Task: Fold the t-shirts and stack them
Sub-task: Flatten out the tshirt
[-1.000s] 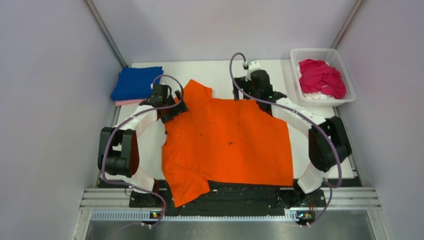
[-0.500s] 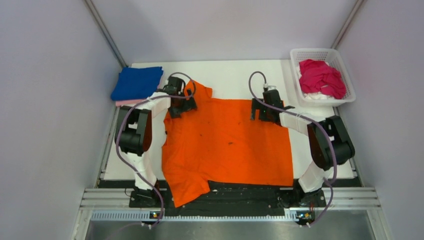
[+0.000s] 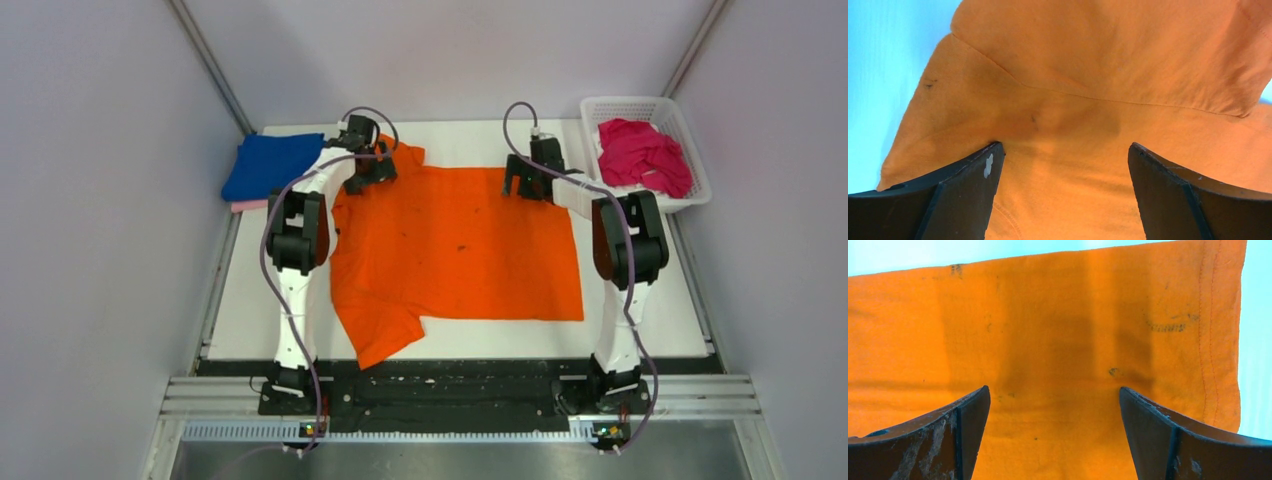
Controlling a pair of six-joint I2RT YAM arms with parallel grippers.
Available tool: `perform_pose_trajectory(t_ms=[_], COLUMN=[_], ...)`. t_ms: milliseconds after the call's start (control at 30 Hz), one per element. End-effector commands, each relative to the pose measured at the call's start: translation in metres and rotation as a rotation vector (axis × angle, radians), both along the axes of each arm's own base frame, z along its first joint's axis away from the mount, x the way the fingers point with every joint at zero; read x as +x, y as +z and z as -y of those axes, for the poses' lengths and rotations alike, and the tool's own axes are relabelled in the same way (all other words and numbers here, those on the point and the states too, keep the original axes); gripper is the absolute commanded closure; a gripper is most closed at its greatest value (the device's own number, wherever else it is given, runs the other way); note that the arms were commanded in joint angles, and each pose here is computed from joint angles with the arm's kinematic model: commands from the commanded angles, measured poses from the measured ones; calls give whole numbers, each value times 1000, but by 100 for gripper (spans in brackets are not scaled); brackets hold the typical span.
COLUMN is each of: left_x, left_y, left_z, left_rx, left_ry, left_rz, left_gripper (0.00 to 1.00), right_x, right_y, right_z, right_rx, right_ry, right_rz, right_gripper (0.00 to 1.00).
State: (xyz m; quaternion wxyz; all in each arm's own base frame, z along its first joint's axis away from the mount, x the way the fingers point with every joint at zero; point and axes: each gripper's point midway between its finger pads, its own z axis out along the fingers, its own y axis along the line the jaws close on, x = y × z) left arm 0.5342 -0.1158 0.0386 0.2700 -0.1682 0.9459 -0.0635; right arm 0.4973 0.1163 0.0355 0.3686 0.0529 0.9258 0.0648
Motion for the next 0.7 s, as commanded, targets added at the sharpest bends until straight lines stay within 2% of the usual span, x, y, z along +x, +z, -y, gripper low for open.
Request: perform_pose_trajectory(t_ms=[0,100,200,333,433,500,567,667], left_x=[24,48,67,57,20,-15,-59,-132], left_y=[-25,-8,36,107,149,163,166,141], left_z=[-11,-7,-2,11,13,8,3,5], left_rx=[4,-35,-53,-104,-100,-57,-17,-64], left_ry=[0,-17,-46,-108,-128,-94,-63,-76], left_rz=[-13,49,154,265,316,330,314,225], left_gripper=[2,1,1,1,1,1,1,1], right_x=[5,24,38,30,-1,-31,-62,-111], right_y=[-31,-12,33,110,154,176,185,176], right_z=[11,16,23,33,42,46,47,52], right_rx=[25,21,-17,-32,-1,55,139,244], right_ry=[12,5,0,-27,-88,-128,-171,-228], right_rz=[-112,-61,19,158,252,313,367,407], right_gripper=[1,1,1,1,1,1,1,1])
